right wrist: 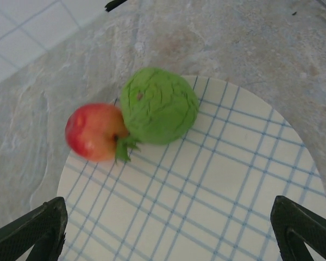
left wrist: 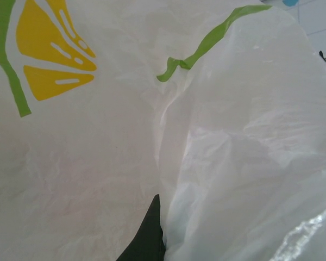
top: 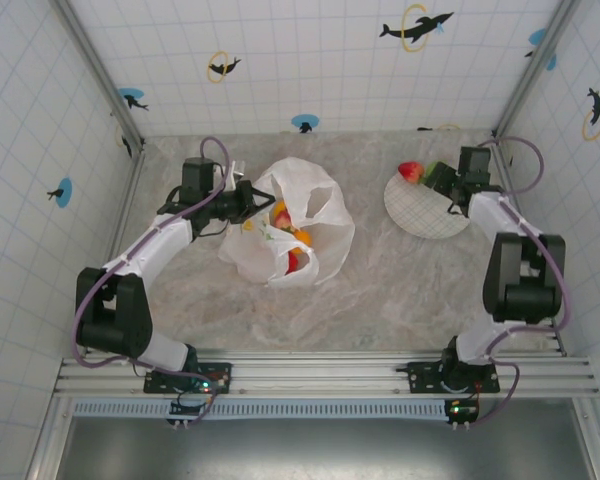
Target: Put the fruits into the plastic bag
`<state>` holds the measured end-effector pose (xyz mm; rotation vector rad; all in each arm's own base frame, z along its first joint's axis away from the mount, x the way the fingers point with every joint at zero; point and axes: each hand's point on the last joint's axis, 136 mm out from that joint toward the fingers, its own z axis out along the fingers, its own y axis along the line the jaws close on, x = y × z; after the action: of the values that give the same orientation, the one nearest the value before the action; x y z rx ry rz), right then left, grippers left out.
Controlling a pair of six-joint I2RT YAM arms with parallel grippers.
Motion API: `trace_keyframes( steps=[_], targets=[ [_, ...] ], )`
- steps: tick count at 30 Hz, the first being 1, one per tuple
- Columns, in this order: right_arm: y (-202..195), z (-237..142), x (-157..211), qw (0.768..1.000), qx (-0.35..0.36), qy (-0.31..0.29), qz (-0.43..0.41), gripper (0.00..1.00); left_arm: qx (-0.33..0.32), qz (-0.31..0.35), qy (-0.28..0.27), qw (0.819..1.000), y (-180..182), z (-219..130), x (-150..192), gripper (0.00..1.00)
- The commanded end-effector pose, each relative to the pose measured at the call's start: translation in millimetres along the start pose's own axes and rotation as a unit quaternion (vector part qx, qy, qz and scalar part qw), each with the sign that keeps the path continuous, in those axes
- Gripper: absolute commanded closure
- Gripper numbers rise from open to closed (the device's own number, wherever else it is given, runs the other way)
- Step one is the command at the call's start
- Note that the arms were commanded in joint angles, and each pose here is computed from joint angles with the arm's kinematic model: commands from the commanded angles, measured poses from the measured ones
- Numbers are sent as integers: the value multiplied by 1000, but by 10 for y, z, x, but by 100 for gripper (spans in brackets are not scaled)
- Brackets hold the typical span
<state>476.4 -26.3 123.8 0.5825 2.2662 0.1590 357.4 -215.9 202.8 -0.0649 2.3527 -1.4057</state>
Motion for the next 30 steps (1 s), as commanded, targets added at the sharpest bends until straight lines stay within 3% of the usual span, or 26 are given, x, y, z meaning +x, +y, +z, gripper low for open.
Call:
trace_keyframes(
  steps=[1, 13, 22, 30],
  targets=[
    [125, 216, -271, 999, -20, -19, 33, 2, 0, 9, -2, 1000, -40, 18, -56, 100],
    [112, 957, -377, 999, 16, 9, 33, 4, -9, 6, 9, 1000, 42, 49, 7, 100],
    [57, 1197, -309, 999, 30, 27, 25, 9, -11, 2, 16, 1000, 79, 77, 37, 100],
    [64, 1194, -246, 999, 20, 43, 24, 23, -14, -2, 20, 1000, 127, 94, 68, 100]
  ],
)
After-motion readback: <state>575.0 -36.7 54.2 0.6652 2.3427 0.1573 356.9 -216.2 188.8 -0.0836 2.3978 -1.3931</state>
